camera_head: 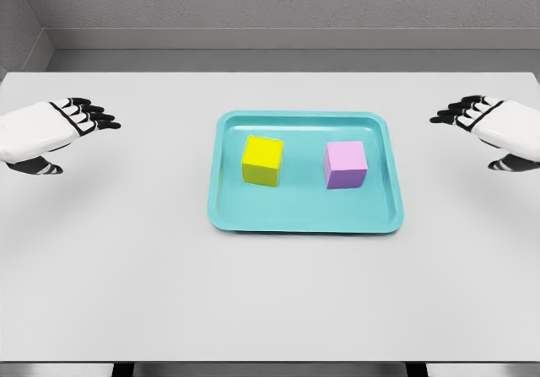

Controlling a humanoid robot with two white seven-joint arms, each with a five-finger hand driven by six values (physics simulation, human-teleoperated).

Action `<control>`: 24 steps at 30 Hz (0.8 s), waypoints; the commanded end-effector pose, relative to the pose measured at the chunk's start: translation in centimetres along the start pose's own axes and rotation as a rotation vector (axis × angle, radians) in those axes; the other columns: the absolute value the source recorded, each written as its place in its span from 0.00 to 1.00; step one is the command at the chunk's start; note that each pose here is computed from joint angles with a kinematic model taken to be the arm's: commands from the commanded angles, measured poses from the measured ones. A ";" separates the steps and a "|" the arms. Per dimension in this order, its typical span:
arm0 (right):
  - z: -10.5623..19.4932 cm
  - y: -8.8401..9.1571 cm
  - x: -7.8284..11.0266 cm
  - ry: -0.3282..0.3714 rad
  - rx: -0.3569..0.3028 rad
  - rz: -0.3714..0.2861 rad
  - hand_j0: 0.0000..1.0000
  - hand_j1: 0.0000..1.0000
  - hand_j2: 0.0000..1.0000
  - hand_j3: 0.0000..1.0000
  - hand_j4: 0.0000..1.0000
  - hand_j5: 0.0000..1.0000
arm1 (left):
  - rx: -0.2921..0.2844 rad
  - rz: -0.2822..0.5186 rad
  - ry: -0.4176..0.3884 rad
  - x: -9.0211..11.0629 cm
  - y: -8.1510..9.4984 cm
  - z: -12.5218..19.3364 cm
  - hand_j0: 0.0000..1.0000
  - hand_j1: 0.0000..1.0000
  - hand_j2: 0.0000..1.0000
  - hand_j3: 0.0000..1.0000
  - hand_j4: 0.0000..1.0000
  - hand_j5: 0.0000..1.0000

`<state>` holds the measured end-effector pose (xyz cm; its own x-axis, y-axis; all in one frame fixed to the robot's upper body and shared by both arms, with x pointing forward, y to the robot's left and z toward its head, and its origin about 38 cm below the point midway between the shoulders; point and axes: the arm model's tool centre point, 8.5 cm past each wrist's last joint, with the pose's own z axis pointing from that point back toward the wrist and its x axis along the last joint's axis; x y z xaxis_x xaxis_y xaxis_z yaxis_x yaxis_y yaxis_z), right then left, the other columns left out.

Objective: Push two cubes

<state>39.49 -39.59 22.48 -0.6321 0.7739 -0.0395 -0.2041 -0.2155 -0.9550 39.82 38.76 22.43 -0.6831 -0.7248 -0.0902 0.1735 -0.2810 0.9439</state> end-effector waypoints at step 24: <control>-7.4 1.7 2.9 -0.076 0.210 0.078 0.65 0.65 0.65 0.65 0.65 0.65 | -0.101 -0.010 -0.130 4.2 -0.5 -7.8 0.75 0.75 0.75 0.75 0.75 0.75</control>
<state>42.68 -33.70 19.03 -0.7048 0.7025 -0.0989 -0.2894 -0.4120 -0.8640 42.62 31.87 20.32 -0.7595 -0.6460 -0.0769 0.2066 -0.3517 0.9130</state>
